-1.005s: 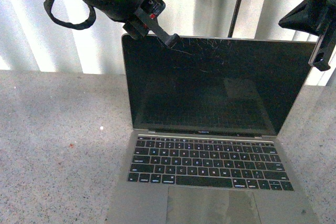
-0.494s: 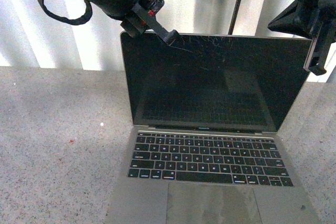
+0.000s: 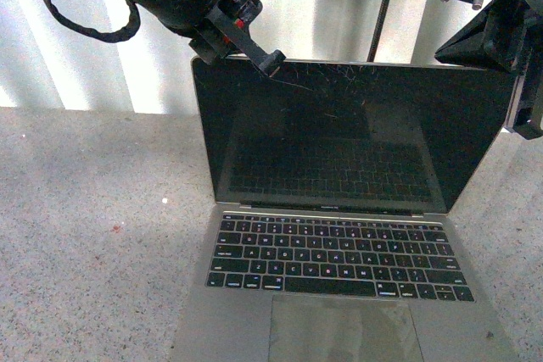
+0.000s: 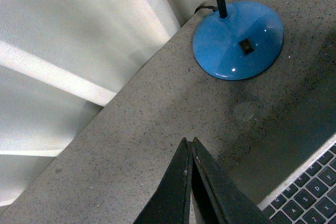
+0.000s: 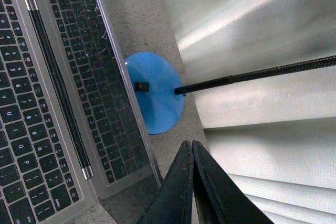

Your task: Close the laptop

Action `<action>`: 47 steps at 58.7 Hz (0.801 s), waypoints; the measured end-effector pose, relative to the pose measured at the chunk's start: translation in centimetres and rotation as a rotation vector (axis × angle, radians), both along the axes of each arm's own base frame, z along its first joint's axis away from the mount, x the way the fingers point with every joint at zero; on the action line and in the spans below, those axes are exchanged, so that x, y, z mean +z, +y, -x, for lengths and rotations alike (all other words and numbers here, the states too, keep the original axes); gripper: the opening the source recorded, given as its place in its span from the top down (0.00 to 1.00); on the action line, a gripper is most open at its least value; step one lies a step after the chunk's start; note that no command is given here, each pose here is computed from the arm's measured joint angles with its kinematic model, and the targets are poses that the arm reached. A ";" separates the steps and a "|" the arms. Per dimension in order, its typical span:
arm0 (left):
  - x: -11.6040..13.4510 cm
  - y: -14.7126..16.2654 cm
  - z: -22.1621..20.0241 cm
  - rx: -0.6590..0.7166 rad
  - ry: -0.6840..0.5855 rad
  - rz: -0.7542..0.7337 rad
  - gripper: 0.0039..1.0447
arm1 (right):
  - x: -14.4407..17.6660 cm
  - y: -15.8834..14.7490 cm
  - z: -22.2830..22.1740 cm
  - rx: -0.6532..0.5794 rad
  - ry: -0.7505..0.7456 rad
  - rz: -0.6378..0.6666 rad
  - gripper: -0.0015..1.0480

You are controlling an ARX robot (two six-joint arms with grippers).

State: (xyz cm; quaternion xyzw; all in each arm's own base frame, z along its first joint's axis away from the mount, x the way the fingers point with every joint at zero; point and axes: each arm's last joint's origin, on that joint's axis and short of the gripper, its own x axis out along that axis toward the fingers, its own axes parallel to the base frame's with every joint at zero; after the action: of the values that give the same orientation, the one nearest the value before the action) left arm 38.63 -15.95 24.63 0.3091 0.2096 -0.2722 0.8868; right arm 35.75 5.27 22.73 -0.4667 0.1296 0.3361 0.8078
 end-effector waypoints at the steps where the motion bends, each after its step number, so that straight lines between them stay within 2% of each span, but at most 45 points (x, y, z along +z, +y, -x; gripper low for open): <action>1: 0.0 0.0 0.0 -0.001 0.001 -0.001 0.97 | 0.0 0.0 0.0 -0.001 0.000 0.000 0.97; 47: -1.1 0.2 0.8 -0.061 0.094 -0.017 0.97 | -1.0 0.5 1.7 0.049 0.085 0.016 0.97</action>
State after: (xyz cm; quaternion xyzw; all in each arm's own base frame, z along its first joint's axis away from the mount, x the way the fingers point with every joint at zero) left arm 37.85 -15.78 23.48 0.3098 0.2438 -0.3113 0.8647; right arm 34.09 5.78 21.75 -0.4614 0.1547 0.3742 0.7894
